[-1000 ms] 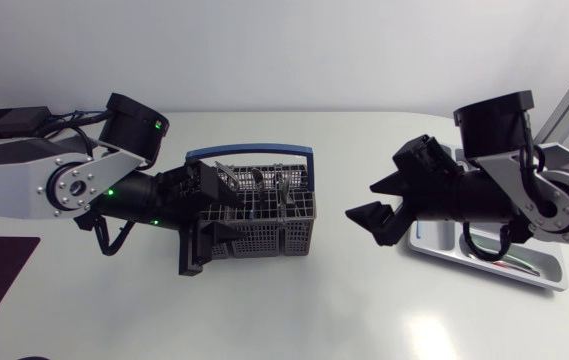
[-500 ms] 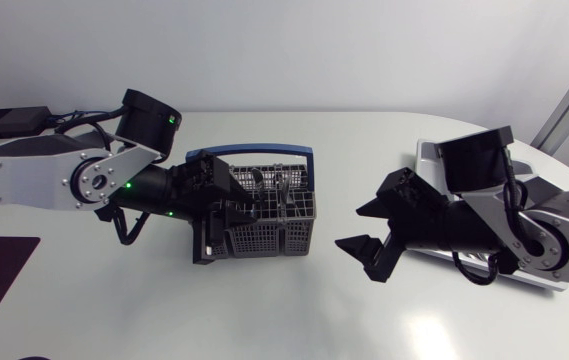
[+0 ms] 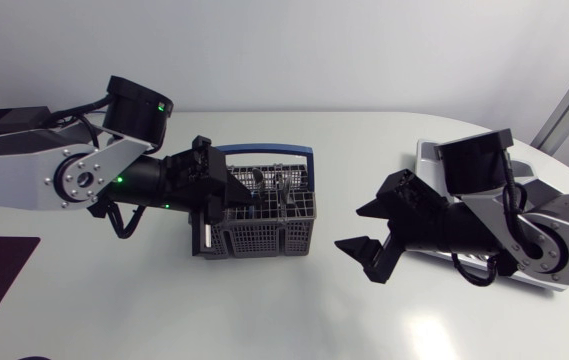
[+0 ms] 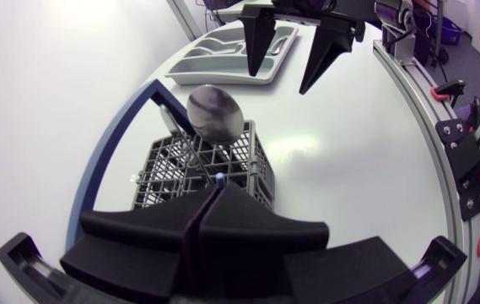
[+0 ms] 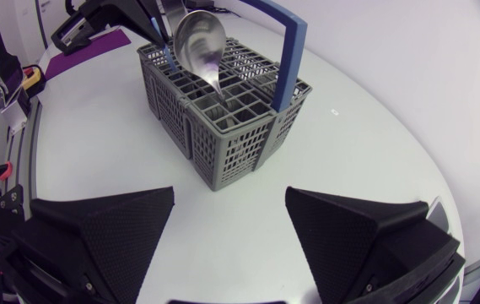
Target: Unload the cutlery basket into the drawer organizer.
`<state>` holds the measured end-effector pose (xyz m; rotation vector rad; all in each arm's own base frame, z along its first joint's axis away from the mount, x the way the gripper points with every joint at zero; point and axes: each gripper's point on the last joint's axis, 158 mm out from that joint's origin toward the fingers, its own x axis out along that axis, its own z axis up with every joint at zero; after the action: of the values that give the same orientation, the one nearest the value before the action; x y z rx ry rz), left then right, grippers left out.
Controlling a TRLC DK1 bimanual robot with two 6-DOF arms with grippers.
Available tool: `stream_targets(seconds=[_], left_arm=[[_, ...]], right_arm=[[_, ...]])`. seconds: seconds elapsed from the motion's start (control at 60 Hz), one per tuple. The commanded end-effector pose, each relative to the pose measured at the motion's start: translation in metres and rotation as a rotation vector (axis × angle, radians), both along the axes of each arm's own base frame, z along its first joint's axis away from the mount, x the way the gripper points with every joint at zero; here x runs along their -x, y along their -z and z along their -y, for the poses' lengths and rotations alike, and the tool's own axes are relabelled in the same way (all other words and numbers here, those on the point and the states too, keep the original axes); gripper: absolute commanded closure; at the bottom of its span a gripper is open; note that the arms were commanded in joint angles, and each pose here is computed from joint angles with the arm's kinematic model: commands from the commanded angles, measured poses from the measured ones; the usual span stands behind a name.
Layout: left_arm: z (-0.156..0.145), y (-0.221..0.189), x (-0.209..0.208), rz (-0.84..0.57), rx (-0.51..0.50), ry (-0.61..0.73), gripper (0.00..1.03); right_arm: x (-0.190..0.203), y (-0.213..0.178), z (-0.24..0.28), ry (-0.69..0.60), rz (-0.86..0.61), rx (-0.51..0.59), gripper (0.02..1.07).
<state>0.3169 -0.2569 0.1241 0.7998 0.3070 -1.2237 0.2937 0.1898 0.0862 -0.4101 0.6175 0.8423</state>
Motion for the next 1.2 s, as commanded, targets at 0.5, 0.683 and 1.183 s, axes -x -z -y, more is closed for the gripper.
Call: stream_targets(seconds=[0.5, 0.683, 1.183], left_arm=[[-0.009, -0.115, 0.036, 0.137, 0.127, -0.031, 0.88], [-0.011, -0.154, 0.050, 0.155, 0.205, -0.058, 0.88], [0.022, -0.162, 0.064, -0.160, 0.389, -0.148, 0.88]], right_arm=[[0.025, -0.050, -0.020, -0.064, 0.116, -0.035, 0.11], [0.035, -0.070, -0.021, -0.076, 0.164, -0.055, 0.11], [0.053, -0.106, -0.031, -0.084, 0.214, -0.166, 0.15]])
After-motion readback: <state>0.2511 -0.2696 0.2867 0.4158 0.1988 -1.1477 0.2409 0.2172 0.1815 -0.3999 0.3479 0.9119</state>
